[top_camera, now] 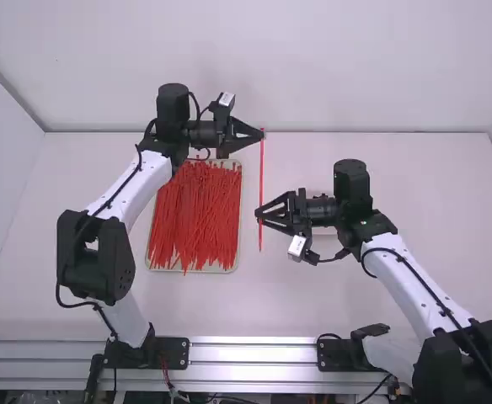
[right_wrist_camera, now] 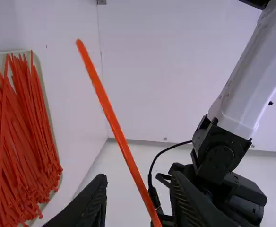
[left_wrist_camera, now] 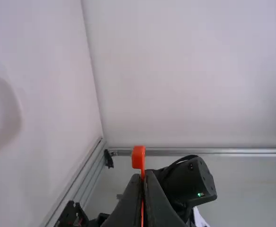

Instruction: Fasten the cable tie

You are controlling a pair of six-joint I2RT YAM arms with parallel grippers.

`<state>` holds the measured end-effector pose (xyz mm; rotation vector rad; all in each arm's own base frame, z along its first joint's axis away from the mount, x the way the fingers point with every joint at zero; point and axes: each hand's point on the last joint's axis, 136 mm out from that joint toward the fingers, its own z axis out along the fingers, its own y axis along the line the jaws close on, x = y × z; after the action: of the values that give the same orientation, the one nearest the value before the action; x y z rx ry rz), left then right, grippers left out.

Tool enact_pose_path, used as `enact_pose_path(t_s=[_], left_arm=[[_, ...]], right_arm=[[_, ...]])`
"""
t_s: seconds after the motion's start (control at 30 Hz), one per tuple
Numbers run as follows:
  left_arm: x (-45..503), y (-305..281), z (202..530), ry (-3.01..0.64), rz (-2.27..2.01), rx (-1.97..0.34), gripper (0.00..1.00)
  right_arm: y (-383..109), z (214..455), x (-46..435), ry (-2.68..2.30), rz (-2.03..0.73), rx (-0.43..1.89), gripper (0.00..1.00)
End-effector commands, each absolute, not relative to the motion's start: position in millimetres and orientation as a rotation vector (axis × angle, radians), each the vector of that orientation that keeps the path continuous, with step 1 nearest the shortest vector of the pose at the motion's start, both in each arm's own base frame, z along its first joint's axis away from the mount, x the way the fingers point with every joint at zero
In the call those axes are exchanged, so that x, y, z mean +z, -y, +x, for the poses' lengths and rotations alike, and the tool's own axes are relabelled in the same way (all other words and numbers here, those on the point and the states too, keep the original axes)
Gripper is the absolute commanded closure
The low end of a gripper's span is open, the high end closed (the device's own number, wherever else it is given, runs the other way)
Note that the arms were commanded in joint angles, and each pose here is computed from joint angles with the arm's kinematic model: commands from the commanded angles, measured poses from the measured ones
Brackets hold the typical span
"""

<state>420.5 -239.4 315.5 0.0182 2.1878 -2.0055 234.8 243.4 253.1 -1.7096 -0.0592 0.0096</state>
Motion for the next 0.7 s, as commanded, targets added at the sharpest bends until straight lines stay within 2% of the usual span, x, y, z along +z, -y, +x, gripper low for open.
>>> enact_pose_path(t_s=[0.0, 0.07, 0.6, 0.67], left_arm=[[313.0, 237.3, 422.2, -2.178, 0.031, -1.99, 0.98], [313.1, 238.9, 421.3, -2.179, 0.036, -1.991, 0.98], [312.1, 236.7, 425.9, -2.174, 0.01, -1.971, 0.98], [312.1, 236.7, 425.9, -2.174, 0.01, -1.971, 0.98]], right_arm=[[-242.8, 232.1, 250.8, 0.059, -1.705, 0.03, 0.7], [-242.8, 232.0, 250.8, 0.059, -1.704, 0.031, 0.78], [-242.8, 232.1, 250.9, 0.059, -1.704, 0.03, 0.79], [-242.8, 232.1, 250.9, 0.06, -1.704, 0.03, 0.82]])
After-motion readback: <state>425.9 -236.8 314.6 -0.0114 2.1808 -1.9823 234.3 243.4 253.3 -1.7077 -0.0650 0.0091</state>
